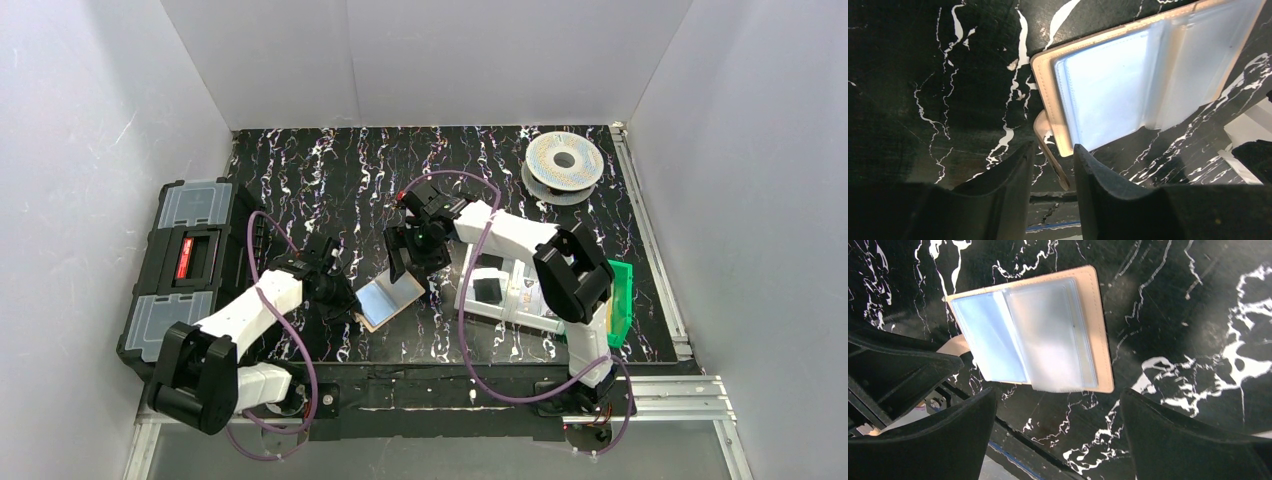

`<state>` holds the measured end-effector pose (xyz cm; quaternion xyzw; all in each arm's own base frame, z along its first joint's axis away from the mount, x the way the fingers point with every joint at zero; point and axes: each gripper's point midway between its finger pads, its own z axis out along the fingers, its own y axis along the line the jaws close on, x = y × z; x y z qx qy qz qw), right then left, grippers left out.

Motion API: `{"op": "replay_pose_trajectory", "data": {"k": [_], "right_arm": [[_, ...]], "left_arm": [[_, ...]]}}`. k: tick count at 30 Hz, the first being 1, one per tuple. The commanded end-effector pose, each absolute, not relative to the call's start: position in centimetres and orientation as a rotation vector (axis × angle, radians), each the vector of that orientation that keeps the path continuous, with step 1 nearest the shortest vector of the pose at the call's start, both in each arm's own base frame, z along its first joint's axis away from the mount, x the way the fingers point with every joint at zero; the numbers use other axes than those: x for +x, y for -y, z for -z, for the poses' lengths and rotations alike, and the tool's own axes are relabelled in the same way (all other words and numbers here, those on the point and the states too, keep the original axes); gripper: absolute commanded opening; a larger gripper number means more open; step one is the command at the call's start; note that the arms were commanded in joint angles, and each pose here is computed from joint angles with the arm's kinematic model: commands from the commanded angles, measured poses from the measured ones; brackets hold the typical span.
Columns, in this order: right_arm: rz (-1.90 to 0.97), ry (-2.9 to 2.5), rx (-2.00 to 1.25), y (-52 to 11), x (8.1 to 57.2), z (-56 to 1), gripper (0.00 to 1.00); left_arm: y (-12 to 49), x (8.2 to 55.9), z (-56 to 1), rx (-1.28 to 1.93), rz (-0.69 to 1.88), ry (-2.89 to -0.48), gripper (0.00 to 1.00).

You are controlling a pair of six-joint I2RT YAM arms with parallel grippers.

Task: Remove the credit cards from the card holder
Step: Close the card holder at the center of the board.

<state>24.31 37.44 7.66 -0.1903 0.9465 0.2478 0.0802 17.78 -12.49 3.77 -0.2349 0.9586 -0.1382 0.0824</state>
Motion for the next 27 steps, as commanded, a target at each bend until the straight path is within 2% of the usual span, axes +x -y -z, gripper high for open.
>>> {"op": "replay_pose_trajectory", "data": {"k": [1, 13, 27], "right_arm": [[-0.85, -2.758, -0.63, -39.4, 25.5, -8.5, 0.98], [-1.034, -2.833, -0.542, -39.1, 24.6, -5.4, 0.98], [-1.412, -2.816, -0.359, -39.6, 23.6, -8.5, 0.98]], "left_arm": [[11.4, 17.3, -2.5, -0.703, 0.305, -2.889, 0.3], [10.8, 18.7, -0.8, -0.722, 0.175, -2.917, 0.14], [11.2, 19.7, -0.4, -0.706, 0.156, -2.942, 0.11]]}}
